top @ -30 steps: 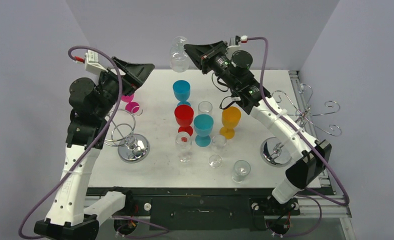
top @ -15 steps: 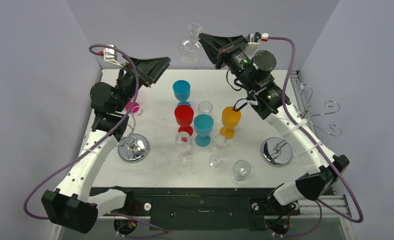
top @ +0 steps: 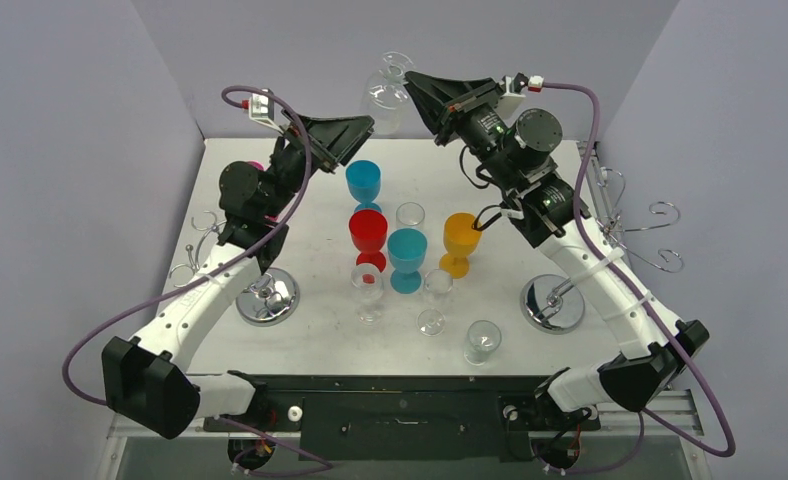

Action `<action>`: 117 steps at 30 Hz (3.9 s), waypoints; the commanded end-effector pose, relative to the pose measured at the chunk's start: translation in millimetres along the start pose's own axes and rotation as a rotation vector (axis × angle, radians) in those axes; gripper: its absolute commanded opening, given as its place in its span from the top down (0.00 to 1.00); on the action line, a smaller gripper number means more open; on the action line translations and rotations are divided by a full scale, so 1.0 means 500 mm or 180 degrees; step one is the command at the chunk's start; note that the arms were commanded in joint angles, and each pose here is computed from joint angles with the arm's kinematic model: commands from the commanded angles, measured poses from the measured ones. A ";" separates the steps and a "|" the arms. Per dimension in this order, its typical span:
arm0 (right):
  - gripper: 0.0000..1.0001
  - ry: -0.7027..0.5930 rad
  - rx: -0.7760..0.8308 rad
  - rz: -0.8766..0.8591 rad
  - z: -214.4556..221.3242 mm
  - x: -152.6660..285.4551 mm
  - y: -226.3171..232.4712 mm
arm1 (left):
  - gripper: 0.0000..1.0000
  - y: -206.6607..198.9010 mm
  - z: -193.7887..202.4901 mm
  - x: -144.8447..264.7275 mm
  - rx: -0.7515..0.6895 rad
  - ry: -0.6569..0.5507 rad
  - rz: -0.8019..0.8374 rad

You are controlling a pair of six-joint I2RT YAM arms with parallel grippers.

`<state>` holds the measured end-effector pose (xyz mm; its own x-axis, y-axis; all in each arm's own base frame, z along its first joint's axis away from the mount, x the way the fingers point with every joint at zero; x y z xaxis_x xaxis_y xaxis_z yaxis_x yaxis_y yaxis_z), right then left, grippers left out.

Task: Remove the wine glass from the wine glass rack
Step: Place the wine glass at the center of the board.

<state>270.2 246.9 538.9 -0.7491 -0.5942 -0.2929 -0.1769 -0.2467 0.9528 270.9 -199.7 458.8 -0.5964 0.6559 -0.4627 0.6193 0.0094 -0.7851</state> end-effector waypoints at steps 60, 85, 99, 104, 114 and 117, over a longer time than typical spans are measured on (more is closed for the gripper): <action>0.79 0.0054 0.0850 0.0790 -0.029 0.067 -0.111 | 1.00 -0.246 -0.039 0.056 -0.1067 -0.0431 -0.0390; 0.49 -0.0161 0.2314 0.1812 -0.103 0.146 -0.110 | 1.00 0.061 -0.004 0.091 -0.2585 0.0970 -0.4186; 0.47 -0.0224 0.2480 0.1855 -0.116 0.196 -0.093 | 1.00 0.302 0.032 0.074 -0.2367 0.1302 -0.4613; 0.47 -0.0227 0.2514 0.1853 -0.117 0.205 -0.091 | 1.00 0.391 0.036 0.075 -0.2198 0.1350 -0.4739; 0.47 -0.0216 0.2547 0.1872 -0.120 0.209 -0.096 | 1.00 0.509 0.036 0.104 -0.2006 0.1262 -0.4972; 0.47 -0.0216 0.2545 0.1881 -0.121 0.208 -0.099 | 1.00 0.531 0.042 0.114 -0.1953 0.1272 -0.4992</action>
<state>242.2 155.4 451.5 -0.8747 -0.4101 0.2584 -0.0987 0.6726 0.7334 374.0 -173.3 211.1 -0.6115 -0.1519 0.7766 -0.2088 0.9776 0.0267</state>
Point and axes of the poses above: each gripper's point midway between its finger pads, its own x axis back along the fingers, its own y axis along the line the jaws close on, z = x × y, the point moved 8 cm from there along x, back along the fingers
